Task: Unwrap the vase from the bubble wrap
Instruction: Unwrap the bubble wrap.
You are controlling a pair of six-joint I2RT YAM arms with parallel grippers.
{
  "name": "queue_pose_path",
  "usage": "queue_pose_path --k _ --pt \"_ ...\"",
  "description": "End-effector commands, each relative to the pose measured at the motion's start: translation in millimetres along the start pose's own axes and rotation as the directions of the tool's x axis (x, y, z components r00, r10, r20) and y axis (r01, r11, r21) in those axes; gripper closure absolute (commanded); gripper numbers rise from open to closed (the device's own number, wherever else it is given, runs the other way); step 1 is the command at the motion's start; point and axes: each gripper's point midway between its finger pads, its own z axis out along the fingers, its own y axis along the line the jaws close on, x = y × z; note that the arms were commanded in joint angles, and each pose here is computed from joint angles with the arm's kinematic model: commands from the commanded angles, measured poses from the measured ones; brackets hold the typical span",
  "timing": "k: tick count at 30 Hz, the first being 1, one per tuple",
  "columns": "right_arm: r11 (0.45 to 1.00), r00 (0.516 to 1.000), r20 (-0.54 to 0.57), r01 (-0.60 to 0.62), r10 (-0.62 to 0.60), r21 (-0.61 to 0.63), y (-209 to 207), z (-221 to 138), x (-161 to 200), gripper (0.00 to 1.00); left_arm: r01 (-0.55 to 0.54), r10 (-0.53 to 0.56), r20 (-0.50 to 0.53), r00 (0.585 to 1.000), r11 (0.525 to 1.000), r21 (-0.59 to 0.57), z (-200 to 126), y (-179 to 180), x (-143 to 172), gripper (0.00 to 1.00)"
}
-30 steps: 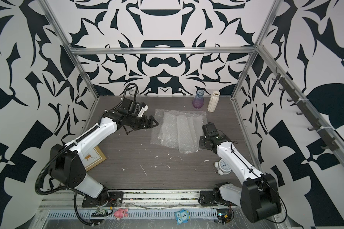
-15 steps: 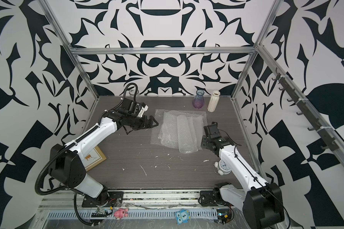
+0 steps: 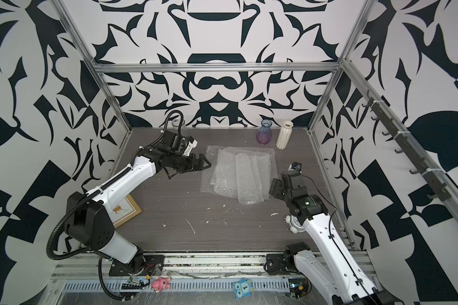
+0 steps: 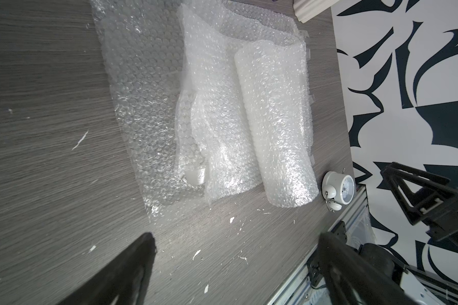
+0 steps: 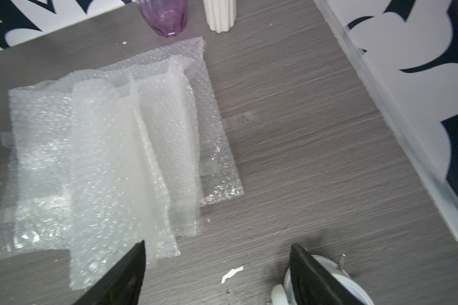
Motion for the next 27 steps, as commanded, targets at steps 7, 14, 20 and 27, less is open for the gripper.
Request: queue_pose_path --k 7,14,20,27 --pt "0.971 1.0 -0.027 -0.006 0.0 -0.237 71 32 -12 0.14 0.009 -0.009 -0.044 0.999 1.0 0.002 11 1 12 0.01" --pt "0.965 0.997 -0.05 0.039 -0.054 -0.259 98 55 0 0.15 -0.043 0.043 -0.032 0.999 0.999 -0.002 8 -11 16 0.01" --pt "0.962 0.995 -0.058 0.066 -0.084 -0.264 111 59 5 0.17 -0.048 0.049 -0.056 0.997 0.999 0.003 14 -15 21 0.01" --pt "0.962 0.997 -0.043 0.055 -0.069 -0.266 117 60 2 0.18 -0.071 0.07 -0.048 0.996 0.997 -0.018 12 -16 22 0.01"
